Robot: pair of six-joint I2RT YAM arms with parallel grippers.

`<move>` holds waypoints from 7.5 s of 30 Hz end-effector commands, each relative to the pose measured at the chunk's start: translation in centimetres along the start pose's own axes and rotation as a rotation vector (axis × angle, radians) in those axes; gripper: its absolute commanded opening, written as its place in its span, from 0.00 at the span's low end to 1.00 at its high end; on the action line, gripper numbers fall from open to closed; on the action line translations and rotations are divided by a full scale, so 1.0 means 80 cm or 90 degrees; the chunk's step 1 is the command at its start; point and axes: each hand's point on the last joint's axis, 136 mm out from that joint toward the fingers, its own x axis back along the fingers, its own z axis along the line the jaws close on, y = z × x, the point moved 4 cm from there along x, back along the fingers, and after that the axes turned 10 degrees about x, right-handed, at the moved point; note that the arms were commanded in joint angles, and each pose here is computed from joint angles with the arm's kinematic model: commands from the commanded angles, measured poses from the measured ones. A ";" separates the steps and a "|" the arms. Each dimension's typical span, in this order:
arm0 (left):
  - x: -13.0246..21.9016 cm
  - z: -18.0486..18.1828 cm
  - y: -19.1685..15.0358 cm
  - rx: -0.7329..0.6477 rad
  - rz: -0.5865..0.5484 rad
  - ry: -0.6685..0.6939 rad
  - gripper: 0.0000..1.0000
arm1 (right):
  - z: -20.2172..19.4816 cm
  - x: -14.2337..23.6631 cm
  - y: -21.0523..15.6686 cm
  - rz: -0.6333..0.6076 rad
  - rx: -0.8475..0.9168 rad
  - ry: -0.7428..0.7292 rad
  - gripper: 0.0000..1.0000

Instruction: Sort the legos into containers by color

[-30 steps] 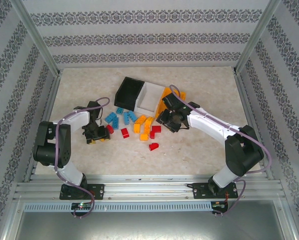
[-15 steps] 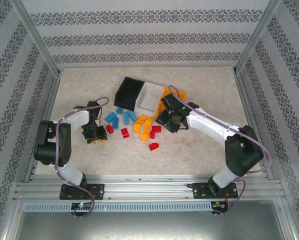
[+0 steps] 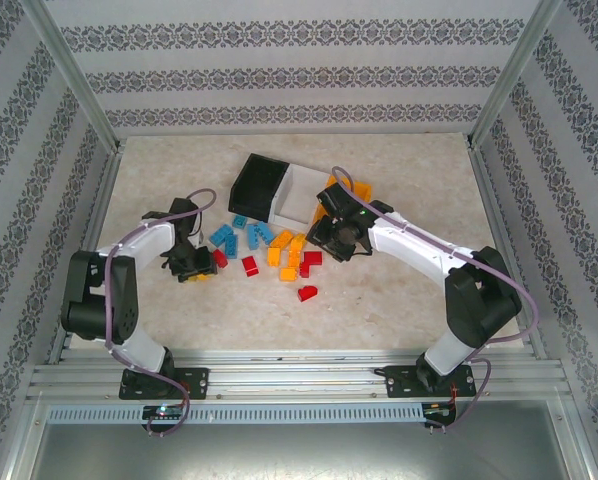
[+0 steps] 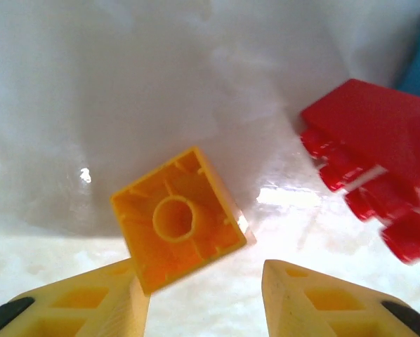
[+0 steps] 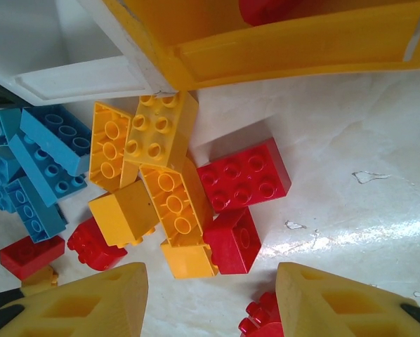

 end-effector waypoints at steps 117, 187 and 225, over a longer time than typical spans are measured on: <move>0.133 -0.110 0.053 -0.025 -0.120 -0.205 0.72 | -0.018 -0.068 -0.111 0.257 0.376 -0.224 0.46; 0.004 -0.077 0.078 -0.012 -0.006 -0.029 0.38 | -0.027 0.026 0.039 0.088 0.224 -0.140 0.63; 0.120 -0.291 0.092 -0.034 -0.008 -0.437 0.12 | -0.086 0.089 0.017 -0.030 0.070 -0.007 0.61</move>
